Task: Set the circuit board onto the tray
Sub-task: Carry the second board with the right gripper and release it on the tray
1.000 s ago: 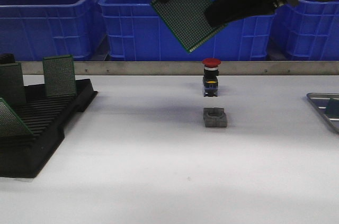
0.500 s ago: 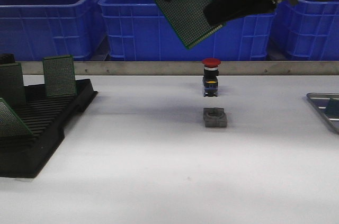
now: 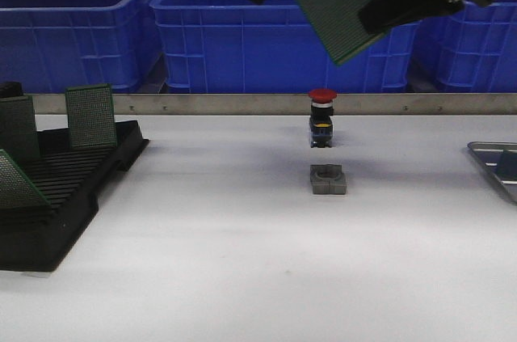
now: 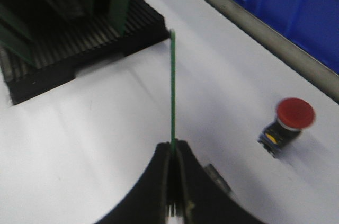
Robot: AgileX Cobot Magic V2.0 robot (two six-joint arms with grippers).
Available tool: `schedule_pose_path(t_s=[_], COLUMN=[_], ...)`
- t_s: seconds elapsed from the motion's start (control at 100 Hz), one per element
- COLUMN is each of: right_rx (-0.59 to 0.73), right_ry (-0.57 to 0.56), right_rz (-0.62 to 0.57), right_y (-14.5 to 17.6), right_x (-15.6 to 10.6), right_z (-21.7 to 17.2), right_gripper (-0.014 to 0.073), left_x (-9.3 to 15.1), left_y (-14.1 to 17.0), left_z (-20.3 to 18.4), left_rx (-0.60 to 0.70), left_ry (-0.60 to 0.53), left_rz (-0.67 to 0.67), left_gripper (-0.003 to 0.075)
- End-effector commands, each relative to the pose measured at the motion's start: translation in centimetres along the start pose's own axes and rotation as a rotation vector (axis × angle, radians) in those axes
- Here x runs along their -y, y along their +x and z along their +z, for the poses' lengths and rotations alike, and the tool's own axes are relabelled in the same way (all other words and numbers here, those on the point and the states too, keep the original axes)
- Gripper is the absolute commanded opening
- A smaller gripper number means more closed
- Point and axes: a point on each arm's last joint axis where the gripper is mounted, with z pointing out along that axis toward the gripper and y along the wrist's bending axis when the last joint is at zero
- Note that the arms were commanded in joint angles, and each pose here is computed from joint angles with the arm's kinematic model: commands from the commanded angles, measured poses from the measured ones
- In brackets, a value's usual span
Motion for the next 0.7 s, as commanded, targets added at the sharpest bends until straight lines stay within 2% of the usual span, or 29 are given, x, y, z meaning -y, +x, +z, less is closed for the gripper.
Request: schedule_pose_path(t_s=[0.0,0.14,0.31,0.45,0.69], right_rx=[0.077,0.084,0.075,0.073,0.018], right_ry=[0.064,0.146,0.238,0.315,0.485], right_rz=[0.094,0.206,0.288,0.412,0.604], right_y=[-1.1,-0.1,1.2,2.8,7.6], right_x=[1.3,3.6,5.8,7.6,9.8], right_z=[-1.9,-3.7,-5.8,-7.6,-8.9], right_gripper=[-0.0066,-0.0066,-0.0066,-0.0066,-0.0066], left_x=[0.7,0.7,0.7,0.7,0.7], left_y=[-2.6,-2.6,-2.6,-2.6,-2.6], left_z=[-2.2,-2.2,-2.2,-2.2,-2.2], left_rx=[0.094,0.094,0.094,0.094,0.097], left_ry=[-0.049,-0.051,-0.053,-0.053,-0.052], left_rz=[0.028,0.028,0.028,0.028,0.027], left_gripper=[0.0418,0.0418,0.0418,0.0418,0.0418])
